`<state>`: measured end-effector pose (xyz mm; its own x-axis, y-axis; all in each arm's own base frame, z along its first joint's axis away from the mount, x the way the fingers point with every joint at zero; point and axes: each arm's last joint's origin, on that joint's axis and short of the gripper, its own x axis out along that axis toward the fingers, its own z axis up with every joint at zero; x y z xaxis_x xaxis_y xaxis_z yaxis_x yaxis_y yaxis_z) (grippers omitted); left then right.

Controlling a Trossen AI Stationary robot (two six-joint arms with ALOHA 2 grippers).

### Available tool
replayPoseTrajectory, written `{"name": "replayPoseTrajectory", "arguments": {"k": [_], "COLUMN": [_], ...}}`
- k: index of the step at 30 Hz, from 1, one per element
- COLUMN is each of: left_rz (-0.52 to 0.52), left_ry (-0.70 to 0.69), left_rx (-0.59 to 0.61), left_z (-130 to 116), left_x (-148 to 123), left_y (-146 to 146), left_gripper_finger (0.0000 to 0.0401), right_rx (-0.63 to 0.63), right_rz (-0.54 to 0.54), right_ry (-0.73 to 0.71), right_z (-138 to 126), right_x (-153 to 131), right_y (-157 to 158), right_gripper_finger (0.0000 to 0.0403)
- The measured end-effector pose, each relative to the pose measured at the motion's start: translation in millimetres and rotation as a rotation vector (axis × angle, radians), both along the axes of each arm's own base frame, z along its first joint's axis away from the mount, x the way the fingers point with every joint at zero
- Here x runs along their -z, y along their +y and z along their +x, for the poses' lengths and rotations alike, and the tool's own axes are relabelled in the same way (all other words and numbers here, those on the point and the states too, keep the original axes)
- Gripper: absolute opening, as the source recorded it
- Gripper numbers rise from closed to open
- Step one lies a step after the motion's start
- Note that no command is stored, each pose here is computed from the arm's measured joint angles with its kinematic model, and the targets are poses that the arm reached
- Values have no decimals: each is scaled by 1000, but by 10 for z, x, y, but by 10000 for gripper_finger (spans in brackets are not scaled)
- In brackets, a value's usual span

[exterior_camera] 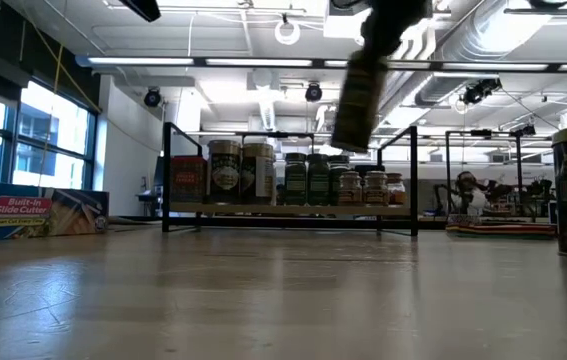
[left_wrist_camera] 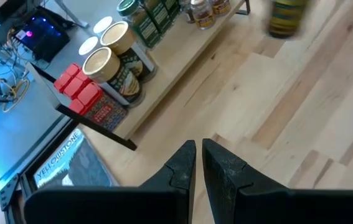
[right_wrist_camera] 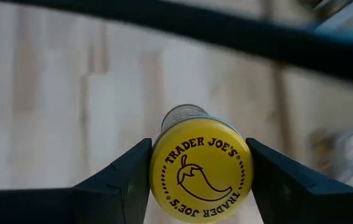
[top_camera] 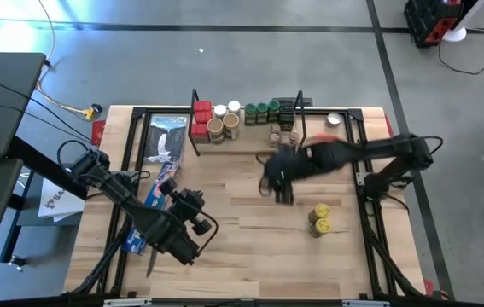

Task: Shelf spices
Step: Put the yellow seasoning can on the shelf aligned with the green seasoning bottle

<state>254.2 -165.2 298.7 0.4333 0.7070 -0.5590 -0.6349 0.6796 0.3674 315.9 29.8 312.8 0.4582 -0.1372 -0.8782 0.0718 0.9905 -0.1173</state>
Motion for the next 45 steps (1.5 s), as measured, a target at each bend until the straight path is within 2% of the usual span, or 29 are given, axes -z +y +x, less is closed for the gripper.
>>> {"name": "replayPoseTrajectory", "arguments": {"k": [5,12,21,28,35,40,45], "left_rz": [6,-10,-23,-8,12,12,11], "left_ry": [10,27,27,16,-2,-3,-3], "left_rx": [17,17,32,68,84,84,84], "left_z": [-36,-47,-88,-146,-162,-162,-162], "left_x": [-2,3,6,2,-5,-5,-5], "left_y": [-36,-46,-104,-184,-208,-208,-209], "left_gripper_finger": [25,25,26,26,26,26,26], "right_rx": [-30,-80,-77,-65,-59,-63,-64], "right_rz": [-66,-104,-9,10,9,-13,-33], "right_ry": [-14,54,158,196,147,120,85], "right_z": [231,665,914,922,943,969,1001], "right_x": [-165,-128,159,351,358,346,330], "right_y": [-591,-1247,-1842,-2064,-2149,-2165,-2180], "right_gripper_finger": [211,211,211,211,213,254,263]}}
